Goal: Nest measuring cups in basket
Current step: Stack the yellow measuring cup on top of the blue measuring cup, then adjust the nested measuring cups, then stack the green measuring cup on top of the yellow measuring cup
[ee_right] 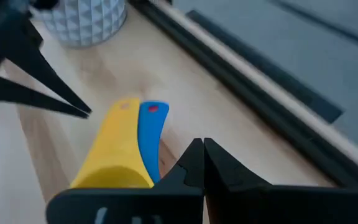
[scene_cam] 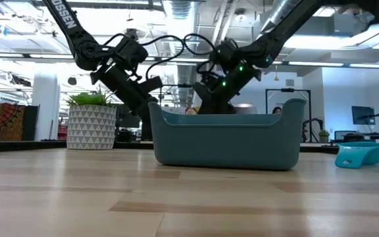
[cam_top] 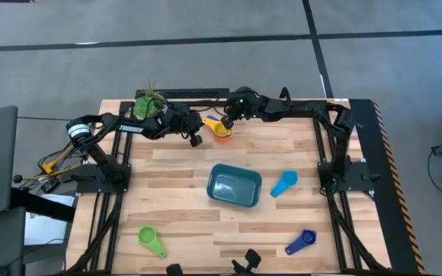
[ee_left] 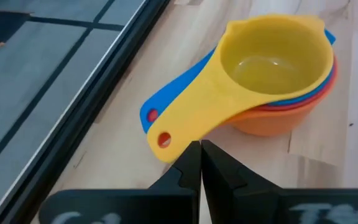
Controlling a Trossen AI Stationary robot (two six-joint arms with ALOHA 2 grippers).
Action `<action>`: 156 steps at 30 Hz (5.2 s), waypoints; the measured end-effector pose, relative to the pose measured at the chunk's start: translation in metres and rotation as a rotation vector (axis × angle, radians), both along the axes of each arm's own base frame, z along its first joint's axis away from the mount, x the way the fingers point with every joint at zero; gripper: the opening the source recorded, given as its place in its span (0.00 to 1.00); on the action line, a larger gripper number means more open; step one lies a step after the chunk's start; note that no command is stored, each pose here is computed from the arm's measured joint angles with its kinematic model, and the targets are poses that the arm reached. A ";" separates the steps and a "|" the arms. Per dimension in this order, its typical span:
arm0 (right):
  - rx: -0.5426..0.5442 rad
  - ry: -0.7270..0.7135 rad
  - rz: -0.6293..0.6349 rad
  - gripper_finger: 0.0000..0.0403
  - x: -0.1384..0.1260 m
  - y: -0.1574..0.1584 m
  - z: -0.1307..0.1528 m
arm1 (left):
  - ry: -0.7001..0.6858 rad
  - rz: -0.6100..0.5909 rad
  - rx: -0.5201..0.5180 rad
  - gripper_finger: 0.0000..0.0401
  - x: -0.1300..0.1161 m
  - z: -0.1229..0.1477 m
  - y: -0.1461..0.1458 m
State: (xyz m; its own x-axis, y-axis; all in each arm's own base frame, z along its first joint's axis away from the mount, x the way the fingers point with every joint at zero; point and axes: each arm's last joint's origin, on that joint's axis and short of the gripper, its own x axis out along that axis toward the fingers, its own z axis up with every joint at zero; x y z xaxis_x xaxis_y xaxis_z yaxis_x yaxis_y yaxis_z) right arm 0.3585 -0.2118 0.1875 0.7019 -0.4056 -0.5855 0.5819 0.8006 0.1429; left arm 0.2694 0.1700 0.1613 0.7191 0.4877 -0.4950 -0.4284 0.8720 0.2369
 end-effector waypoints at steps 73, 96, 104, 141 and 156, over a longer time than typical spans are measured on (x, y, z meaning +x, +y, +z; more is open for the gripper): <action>0.059 0.108 0.337 0.02 0.016 0.012 -0.029 | -0.008 -0.075 -0.277 0.00 -0.011 -0.005 -0.003; -0.042 0.127 0.494 0.02 0.028 0.033 -0.029 | -0.047 0.008 -0.060 0.00 -0.004 0.005 0.002; -0.077 0.172 0.392 0.02 0.024 0.031 -0.024 | 0.094 0.027 -0.181 0.00 -0.013 -0.006 -0.005; -0.085 0.279 -0.074 0.03 -0.033 0.147 0.015 | -0.033 -0.065 -0.258 0.00 0.049 -0.005 -0.044; -0.129 -0.254 0.078 0.09 -0.087 0.193 0.002 | -0.120 -0.137 -0.445 0.00 -0.049 0.038 -0.176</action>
State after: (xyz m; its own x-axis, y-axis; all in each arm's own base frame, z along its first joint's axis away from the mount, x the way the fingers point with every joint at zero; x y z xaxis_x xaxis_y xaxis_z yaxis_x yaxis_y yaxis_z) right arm 0.2714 -0.0190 0.1895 0.8514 -0.4043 -0.3343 0.4763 0.8628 0.1697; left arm 0.2204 -0.0060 0.1992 0.8266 0.1441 -0.5440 -0.3037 0.9280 -0.2158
